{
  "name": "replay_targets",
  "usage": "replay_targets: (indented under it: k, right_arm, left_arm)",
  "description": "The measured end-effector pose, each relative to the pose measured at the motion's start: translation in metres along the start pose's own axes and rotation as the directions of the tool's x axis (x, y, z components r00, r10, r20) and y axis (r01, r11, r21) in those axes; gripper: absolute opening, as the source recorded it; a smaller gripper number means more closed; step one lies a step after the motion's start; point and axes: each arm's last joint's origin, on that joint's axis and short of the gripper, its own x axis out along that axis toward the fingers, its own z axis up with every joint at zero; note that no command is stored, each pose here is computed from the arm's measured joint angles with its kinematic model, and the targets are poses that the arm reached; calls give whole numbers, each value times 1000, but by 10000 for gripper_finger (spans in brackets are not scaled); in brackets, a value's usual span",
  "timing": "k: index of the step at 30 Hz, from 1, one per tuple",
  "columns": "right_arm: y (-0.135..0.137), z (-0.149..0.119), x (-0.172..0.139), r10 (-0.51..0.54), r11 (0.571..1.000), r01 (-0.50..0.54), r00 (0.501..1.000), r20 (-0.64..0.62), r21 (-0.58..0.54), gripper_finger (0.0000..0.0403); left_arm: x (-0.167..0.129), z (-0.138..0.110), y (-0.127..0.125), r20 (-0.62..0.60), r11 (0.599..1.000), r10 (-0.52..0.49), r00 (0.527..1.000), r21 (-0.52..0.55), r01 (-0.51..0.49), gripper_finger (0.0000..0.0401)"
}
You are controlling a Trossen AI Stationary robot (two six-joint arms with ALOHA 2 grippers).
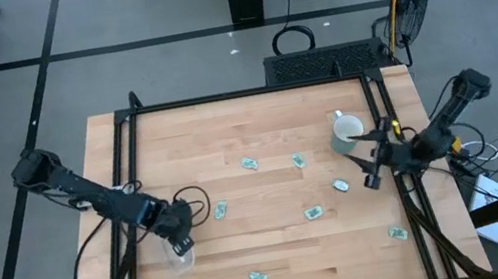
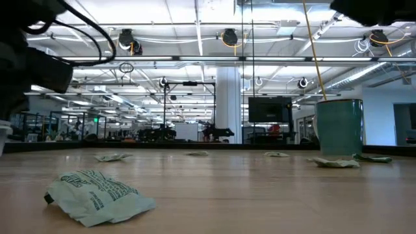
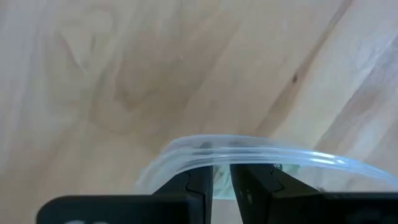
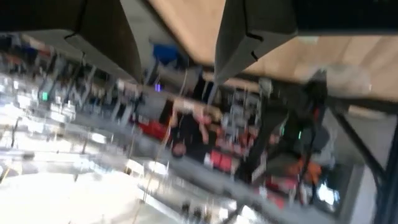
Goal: Pick and place Stevia / Truvia into bins
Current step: Put the stevia packet into the transparent container
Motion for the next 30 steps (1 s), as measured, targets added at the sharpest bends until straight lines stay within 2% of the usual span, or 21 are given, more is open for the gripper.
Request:
replay_targets:
  k: [5,8,12,14,16,18,20,23,27,30]
  right_arm:
    - [17,0,32,-26,1000,25,979,-203,-8,199]
    - [26,-3,53,11,1000,-17,955,-297,-17,199]
    - [32,-7,84,72,997,-55,910,-407,55,199]
    - [32,-15,98,88,995,-51,865,-493,89,199]
    - [31,-24,109,95,992,-30,808,-582,121,199]
    - [29,-35,120,91,989,9,745,-661,146,199]
    - [26,-48,129,94,983,45,703,-705,176,199]
    - [24,-69,141,143,976,34,649,-747,216,199]
    - [18,-98,148,137,976,63,556,-820,206,199]
    - [12,-116,150,140,977,73,492,-859,202,199]
  left_arm:
    - [-15,13,1,-43,998,-65,997,9,65,56]
    - [-38,21,-5,-51,994,-113,992,-13,112,56]
    - [-68,34,-17,89,990,-118,989,86,110,56]
    - [-80,40,-21,204,984,-92,975,168,58,56]
    - [-88,46,-24,332,971,-42,943,238,-40,56]
    - [-92,52,-26,460,952,8,888,268,-147,56]
    - [-94,56,-26,556,936,56,829,259,-237,56]
    - [-98,61,-27,650,917,102,753,232,-325,56]
    - [-102,68,-26,727,926,149,670,136,-353,56]
    - [-103,70,-25,739,933,162,654,101,-345,56]
